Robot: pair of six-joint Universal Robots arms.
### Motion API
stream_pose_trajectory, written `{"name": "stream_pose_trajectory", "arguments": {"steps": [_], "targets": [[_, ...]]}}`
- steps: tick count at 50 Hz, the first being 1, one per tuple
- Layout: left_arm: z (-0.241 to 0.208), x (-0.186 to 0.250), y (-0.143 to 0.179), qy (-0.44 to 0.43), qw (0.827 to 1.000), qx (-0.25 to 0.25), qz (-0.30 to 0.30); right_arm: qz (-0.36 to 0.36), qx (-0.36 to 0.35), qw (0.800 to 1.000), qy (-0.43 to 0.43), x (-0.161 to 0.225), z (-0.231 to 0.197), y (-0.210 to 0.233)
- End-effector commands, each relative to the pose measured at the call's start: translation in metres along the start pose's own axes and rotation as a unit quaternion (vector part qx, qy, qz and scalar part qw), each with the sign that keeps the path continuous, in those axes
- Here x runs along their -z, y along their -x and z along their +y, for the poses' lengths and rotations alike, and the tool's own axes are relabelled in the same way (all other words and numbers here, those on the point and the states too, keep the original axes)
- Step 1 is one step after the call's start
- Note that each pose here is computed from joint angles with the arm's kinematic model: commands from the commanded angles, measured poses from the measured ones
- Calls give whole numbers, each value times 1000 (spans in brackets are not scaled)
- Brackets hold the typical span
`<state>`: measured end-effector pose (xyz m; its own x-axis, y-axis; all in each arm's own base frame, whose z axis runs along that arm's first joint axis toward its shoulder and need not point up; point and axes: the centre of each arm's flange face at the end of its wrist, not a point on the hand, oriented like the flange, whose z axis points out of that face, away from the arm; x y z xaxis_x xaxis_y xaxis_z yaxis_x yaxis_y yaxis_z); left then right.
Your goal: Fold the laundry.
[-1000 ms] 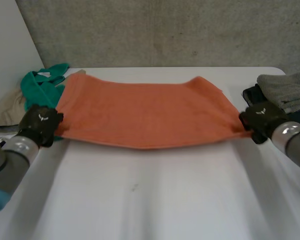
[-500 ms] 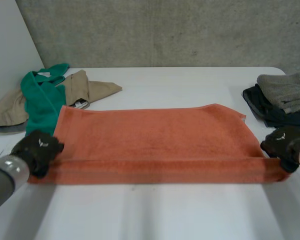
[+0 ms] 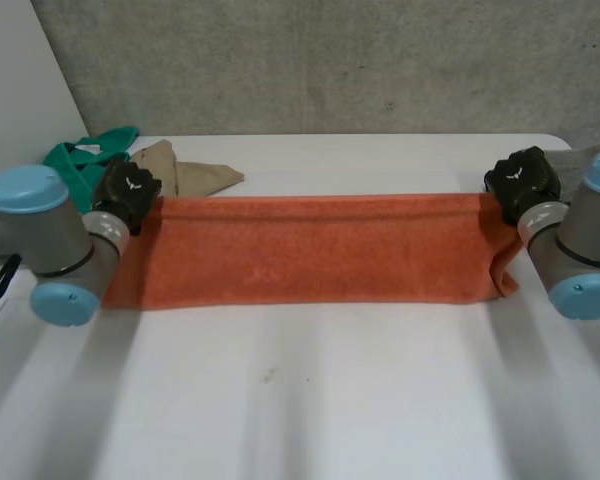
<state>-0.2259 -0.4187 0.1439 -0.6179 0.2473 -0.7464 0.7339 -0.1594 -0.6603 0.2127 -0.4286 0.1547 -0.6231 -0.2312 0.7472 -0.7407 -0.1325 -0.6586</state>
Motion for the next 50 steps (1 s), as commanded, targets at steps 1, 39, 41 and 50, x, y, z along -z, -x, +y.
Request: {"name": "stream_pose_trajectory", "arguments": {"steps": [1,39,41,50], "targets": [[-1,-27,-8,-22,1000,0,-16,21,4,1000,-22,-33,11,13],[-42,68,-7,-17,996,78,43,-132,-205,962,121,65,15,1],[-42,68,-8,-17,996,78,44,-131,-204,962,123,61,22,9],[-40,68,-11,-14,996,78,48,-92,-191,971,105,43,39,17]]}}
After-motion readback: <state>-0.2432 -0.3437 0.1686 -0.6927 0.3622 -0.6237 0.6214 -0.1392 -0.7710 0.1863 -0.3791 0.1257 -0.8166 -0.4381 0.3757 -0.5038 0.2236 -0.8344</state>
